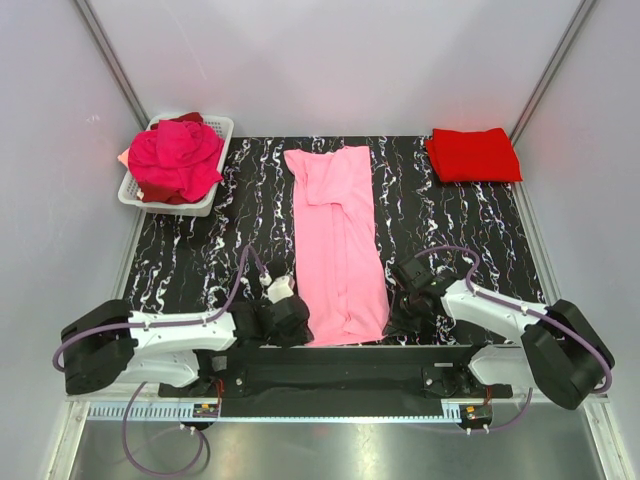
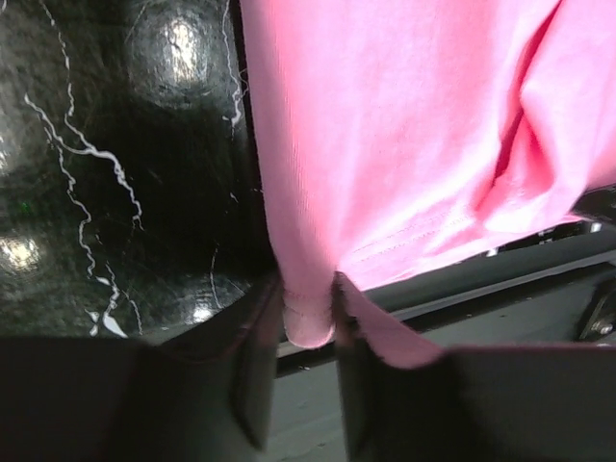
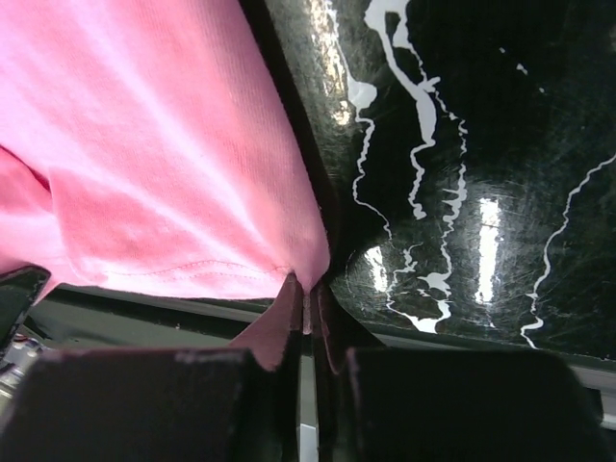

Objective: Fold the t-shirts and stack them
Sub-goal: Fold the tshirt

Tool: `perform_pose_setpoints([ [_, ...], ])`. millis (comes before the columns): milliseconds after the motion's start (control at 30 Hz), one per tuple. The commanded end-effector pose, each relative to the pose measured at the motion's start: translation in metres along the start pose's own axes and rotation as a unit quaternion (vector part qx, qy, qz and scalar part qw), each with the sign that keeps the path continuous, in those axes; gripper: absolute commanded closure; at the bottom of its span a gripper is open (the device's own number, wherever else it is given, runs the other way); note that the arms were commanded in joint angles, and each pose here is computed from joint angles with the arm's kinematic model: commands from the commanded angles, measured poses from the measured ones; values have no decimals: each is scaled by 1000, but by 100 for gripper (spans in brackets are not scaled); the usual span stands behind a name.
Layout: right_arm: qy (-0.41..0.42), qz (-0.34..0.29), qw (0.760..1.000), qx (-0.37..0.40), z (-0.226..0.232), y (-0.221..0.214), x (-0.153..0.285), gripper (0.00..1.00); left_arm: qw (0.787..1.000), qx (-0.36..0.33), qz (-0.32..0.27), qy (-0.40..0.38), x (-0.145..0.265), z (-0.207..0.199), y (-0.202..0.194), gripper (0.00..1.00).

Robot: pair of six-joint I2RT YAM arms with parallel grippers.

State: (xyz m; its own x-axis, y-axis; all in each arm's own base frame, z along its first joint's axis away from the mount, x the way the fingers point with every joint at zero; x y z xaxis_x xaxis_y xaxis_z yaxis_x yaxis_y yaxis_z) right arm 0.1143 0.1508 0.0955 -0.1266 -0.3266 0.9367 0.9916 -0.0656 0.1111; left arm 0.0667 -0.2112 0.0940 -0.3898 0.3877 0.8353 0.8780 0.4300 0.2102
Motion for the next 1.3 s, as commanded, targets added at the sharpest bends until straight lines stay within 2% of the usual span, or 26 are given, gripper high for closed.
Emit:
perform_pose_setpoints([
  [0, -19, -19, 1000, 9, -5, 0, -4, 98, 1000, -7, -23, -1, -3, -3, 2, 75],
  [133, -11, -24, 1000, 6, -6, -4, 4, 100, 999, -21, -33, 2, 3, -7, 4, 100],
  [533, 81, -41, 996, -11, -1, -32, 54, 100, 999, -27, -27, -1, 54, -20, -26, 100],
  [667, 92, -67, 993, -8, 9, -30, 78, 100, 999, -36, -39, -13, 75, -39, -21, 100],
  [767, 78, -110, 991, 3, 22, -12, 98, 100, 994, -55, -87, -20, 93, -57, -2, 92],
  [900, 41, -167, 984, 50, 50, 26, 129, 100, 990, -86, -112, -11, 98, -72, 27, 92],
  [967, 7, -187, 979, 74, 65, 50, 137, 100, 990, -73, -117, -12, 97, -80, 46, 92],
  [1000, -4, -194, 978, 81, 70, 59, 138, 100, 989, -89, -120, -15, 96, -83, 54, 92],
  [1067, -32, -198, 976, 85, 76, 81, 133, 100, 989, -75, -130, -11, 95, -91, 77, 91],
  [1200, -39, -223, 969, 99, 90, 134, 145, 100, 985, -92, -143, -15, 90, -108, 121, 91],
  [1267, -49, -212, 971, 99, 91, 155, 134, 100, 985, -91, -145, 3, 79, -114, 142, 91],
])
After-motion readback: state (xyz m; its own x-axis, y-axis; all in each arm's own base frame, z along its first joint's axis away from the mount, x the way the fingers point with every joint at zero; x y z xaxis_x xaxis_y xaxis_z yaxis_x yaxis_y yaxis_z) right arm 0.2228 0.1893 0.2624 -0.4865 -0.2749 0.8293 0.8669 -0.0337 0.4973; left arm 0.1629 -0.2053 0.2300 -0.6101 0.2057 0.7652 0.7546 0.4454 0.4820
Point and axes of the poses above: each gripper's point midway between its finger pads, its own x axis back along the fingers, its own z axis along the line the jaws close on, y = z × x, the point moved 9 cm from there along x, back along the fingers, and after that the axes turned 12 degrees about x, right-handed, at the moved point
